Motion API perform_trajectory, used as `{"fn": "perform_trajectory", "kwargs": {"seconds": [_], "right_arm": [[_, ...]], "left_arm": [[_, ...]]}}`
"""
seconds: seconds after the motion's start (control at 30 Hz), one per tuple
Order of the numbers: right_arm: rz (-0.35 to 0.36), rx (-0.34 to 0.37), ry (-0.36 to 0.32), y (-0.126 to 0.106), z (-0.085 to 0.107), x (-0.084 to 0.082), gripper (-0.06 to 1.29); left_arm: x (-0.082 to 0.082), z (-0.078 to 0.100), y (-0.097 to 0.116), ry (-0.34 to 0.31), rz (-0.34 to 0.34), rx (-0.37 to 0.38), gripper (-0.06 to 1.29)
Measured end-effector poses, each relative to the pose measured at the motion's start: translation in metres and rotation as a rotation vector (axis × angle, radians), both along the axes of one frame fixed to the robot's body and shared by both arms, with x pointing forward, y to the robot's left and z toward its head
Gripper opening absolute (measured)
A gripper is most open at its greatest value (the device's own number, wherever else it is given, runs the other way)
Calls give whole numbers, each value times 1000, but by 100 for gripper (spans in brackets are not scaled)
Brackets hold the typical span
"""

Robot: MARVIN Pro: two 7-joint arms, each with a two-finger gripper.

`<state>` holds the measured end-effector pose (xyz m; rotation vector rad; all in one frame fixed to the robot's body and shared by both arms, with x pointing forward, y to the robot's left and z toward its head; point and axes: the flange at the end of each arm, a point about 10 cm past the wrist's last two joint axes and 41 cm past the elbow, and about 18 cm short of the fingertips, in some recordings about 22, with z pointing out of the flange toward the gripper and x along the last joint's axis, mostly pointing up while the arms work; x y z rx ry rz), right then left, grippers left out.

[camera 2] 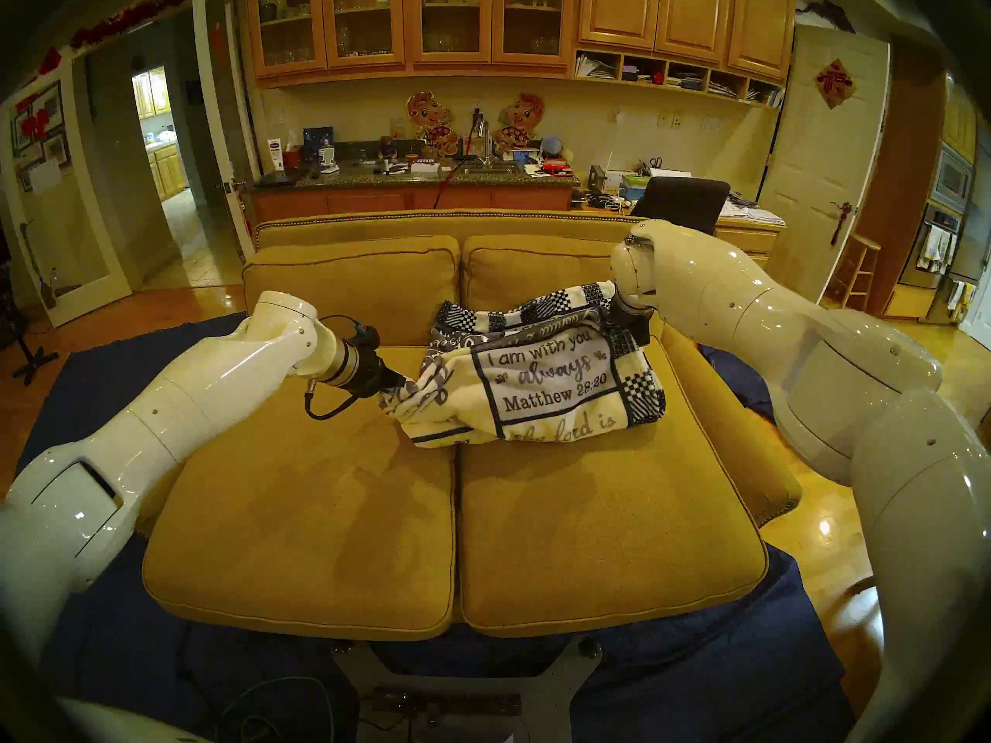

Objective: Fold the blanket in half twice

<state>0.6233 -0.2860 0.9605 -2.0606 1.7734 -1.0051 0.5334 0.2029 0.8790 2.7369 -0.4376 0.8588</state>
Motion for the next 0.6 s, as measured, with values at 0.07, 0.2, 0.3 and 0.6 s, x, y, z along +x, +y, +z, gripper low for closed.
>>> {"fn": "perform_trajectory", "kwargs": {"seconds": [0.07, 0.2, 0.3, 0.6], "right_arm": [[-4, -1, -1, 0, 0, 1, 0], [-10, -4, -3, 1, -2, 2, 0], [-14, -7, -4, 1, -2, 3, 0], [-29, -20, -9, 3, -5, 7, 0]], "left_arm": [[2, -3, -2, 8, -1, 13, -2], [6, -9, -5, 24, -2, 43, -2], [10, -12, -7, 29, 1, 64, -2], [27, -11, -2, 23, 29, 146, 76]]}}
